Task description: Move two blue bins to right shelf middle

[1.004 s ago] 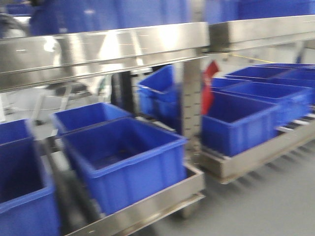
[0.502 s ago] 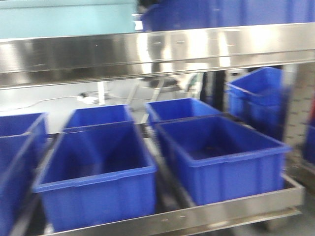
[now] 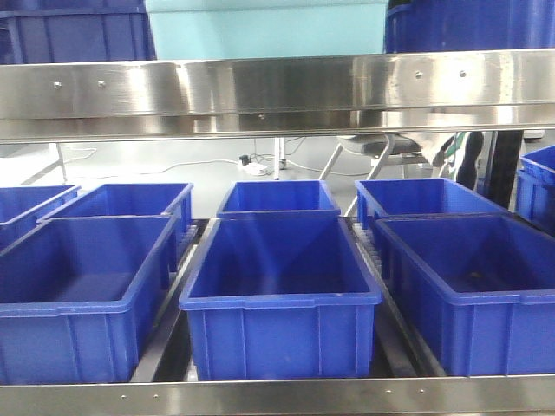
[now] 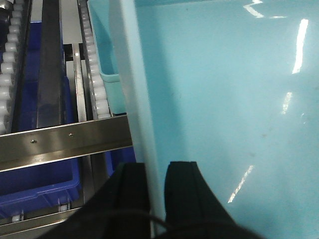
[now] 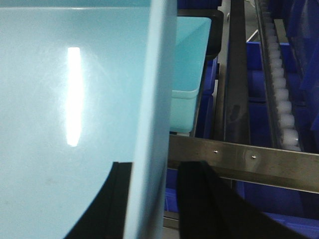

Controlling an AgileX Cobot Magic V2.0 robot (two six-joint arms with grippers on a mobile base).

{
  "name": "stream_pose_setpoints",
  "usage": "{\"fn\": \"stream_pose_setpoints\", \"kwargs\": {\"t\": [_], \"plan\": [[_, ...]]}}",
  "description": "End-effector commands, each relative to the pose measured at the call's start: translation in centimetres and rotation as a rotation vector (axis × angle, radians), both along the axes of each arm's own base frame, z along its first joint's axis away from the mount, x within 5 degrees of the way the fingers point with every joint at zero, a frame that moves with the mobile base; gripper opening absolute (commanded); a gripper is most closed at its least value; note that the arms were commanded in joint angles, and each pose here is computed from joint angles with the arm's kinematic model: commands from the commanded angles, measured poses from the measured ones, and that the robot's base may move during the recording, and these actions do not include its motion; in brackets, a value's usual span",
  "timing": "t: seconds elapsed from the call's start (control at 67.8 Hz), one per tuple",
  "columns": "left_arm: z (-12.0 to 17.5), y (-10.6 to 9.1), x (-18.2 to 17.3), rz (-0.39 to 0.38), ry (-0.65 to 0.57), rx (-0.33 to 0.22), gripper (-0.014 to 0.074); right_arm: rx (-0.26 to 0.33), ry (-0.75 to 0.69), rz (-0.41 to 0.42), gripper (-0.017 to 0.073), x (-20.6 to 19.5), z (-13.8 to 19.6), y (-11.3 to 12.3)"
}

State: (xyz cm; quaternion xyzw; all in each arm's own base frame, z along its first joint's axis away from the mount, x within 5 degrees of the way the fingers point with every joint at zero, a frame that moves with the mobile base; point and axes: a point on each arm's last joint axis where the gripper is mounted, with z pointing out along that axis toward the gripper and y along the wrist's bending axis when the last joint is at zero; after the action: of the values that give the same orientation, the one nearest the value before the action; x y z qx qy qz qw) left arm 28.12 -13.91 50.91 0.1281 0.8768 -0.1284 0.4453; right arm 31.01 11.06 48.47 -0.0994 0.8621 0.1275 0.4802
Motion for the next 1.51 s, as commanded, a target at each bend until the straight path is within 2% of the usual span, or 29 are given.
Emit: {"fn": "stream_pose_setpoints", "kwargs": {"t": [0.0, 1.491], "plan": [[1.24, -0.60, -1.49, -0.076, -0.014, -0.084, -0.0111, 0.041, -0.070, -0.031, -0.0153, 0.51, 0.65, -0.17], [1.24, -0.60, -1.49, -0.076, -0.014, -0.084, -0.0111, 0.041, -0.070, -0.031, -0.0153, 0.51, 0.65, -0.17]]}}
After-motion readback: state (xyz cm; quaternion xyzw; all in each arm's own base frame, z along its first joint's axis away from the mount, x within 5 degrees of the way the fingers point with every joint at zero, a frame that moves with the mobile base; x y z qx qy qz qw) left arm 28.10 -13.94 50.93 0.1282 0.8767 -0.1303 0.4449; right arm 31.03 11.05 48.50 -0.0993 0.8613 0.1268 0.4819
